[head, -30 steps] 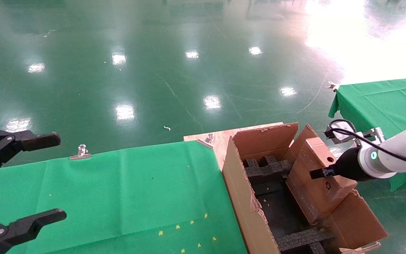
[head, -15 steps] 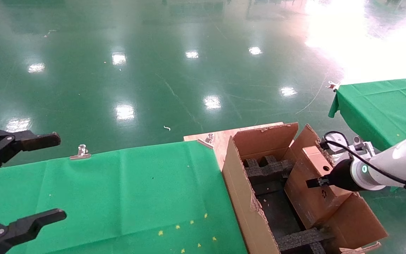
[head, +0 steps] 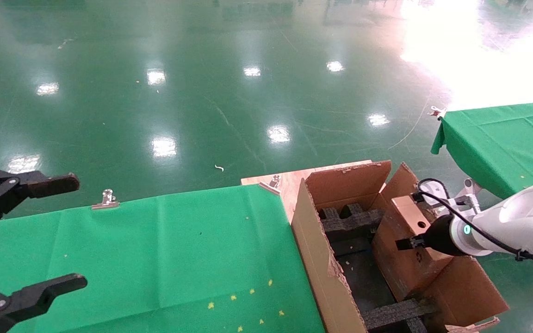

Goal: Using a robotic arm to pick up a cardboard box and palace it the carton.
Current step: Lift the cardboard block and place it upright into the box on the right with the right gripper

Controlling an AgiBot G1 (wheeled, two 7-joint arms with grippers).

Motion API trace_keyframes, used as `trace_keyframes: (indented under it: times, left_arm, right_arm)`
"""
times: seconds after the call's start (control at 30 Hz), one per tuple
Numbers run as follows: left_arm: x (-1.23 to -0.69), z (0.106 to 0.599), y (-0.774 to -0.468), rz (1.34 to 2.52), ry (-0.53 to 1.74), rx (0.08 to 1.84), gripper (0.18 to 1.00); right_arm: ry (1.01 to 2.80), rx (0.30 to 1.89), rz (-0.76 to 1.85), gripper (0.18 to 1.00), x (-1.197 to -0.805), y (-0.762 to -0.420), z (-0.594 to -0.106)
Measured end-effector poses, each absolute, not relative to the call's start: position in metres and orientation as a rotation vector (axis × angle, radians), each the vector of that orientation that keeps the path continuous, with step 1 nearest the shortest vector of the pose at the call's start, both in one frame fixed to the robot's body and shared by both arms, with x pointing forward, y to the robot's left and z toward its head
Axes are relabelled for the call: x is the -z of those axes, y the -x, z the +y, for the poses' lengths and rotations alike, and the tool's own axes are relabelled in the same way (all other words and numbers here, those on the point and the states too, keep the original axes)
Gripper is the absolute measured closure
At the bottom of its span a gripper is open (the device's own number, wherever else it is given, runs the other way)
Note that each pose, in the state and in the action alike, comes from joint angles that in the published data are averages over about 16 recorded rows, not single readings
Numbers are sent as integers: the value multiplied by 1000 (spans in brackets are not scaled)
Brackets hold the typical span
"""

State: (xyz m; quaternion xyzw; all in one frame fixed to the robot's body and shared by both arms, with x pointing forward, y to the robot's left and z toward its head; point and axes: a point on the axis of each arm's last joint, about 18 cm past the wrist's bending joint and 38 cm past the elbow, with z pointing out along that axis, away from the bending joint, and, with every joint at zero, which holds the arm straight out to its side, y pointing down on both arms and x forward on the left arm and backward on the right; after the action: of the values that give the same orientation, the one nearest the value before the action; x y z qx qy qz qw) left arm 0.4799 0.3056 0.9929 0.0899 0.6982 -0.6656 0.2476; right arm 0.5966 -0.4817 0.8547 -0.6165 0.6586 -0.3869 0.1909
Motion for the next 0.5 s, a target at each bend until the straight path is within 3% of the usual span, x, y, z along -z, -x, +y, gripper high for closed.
trace_keyframes:
  times: [0.5]
  left_arm:
    - [-993, 306, -480, 1903, -245, 1815, 184]
  right_arm:
    - [1738, 1033, 1874, 854, -830, -600, -477]
